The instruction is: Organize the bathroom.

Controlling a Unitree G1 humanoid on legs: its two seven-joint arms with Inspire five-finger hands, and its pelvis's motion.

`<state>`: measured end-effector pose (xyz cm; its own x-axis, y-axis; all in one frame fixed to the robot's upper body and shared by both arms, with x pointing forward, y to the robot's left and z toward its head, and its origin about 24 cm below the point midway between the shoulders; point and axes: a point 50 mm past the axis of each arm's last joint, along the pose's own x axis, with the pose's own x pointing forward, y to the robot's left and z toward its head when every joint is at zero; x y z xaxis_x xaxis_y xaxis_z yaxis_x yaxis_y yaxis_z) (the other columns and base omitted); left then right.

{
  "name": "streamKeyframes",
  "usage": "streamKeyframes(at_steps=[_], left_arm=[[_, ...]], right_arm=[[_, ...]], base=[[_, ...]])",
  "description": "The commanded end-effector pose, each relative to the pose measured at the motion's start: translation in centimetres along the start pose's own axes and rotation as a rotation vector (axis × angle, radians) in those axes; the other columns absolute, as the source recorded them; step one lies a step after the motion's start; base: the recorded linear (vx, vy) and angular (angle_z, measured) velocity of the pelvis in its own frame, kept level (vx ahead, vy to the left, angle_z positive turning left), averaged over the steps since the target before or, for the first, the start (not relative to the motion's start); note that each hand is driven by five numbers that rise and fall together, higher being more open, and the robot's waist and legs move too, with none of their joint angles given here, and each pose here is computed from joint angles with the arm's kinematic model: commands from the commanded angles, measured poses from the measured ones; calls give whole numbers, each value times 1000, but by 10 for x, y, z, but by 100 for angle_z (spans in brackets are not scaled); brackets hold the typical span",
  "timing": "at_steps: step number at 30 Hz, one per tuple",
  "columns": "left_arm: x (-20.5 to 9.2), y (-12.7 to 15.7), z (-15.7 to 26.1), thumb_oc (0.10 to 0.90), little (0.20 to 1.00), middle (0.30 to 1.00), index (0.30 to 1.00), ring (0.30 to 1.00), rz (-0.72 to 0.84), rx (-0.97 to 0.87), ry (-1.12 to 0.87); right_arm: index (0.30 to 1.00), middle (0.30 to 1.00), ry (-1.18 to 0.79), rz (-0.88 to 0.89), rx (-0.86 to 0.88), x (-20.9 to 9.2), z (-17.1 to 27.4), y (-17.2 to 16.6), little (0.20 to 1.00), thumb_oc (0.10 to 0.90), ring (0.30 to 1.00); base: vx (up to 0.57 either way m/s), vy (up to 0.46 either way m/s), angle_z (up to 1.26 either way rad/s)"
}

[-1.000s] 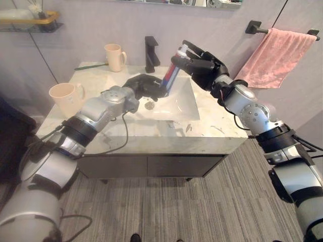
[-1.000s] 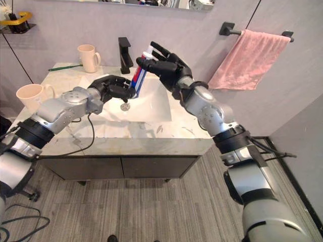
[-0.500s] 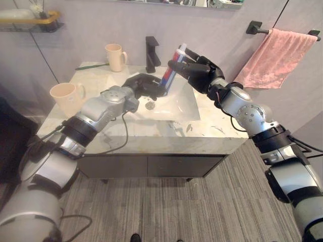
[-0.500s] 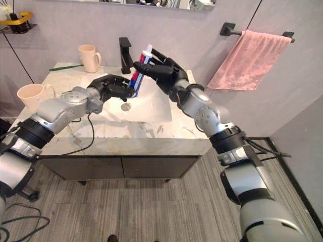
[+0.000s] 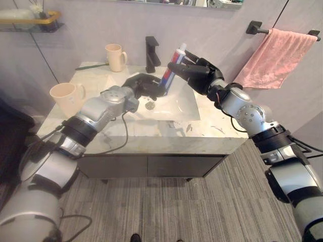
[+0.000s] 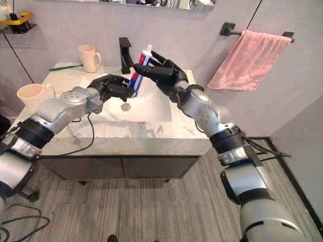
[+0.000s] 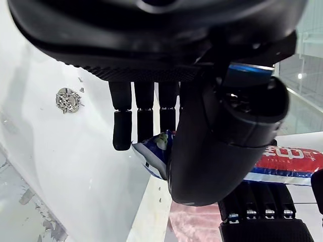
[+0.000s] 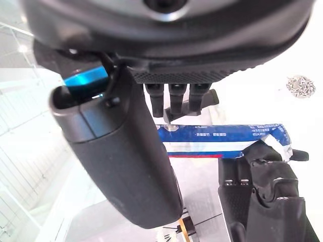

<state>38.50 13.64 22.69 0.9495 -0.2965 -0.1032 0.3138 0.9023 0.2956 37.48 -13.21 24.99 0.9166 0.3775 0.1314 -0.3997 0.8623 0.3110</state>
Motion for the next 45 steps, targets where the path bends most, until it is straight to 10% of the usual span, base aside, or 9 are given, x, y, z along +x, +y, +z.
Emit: streamKeyframes(at_steps=[1,22,26,30,31,32,45], left_arm=[[-7,5,51,400,300,300,300,300,23,31,-270],[-7,10,54,400,300,300,300,300,27,38,-265],[-7,9,53,400,300,300,300,300,24,36,-262],[-7,10,52,400,300,300,300,300,24,32,-264],[-7,11,53,748,822,822,822,822,29,31,-270],[-6,10,53,800,900,900,900,900,27,27,-275],[-11,18,59,800,900,900,900,900,90,32,-322]], right_arm=[[900,900,-155,32,-36,5,37,4,900,800,900],[900,900,-195,33,-45,1,52,-3,900,800,900],[300,300,-193,43,-54,2,51,-1,300,400,300],[300,300,-198,47,-64,1,52,-2,300,400,300],[300,300,-200,48,-65,1,53,-2,300,400,300],[300,300,-202,49,-66,2,53,-1,300,400,300],[300,300,-209,50,-71,1,55,0,300,400,300]], base=[[0,0,0],[0,0,0],[0,0,0],[0,0,0],[0,0,0],[0,0,0],[1,-1,1]])
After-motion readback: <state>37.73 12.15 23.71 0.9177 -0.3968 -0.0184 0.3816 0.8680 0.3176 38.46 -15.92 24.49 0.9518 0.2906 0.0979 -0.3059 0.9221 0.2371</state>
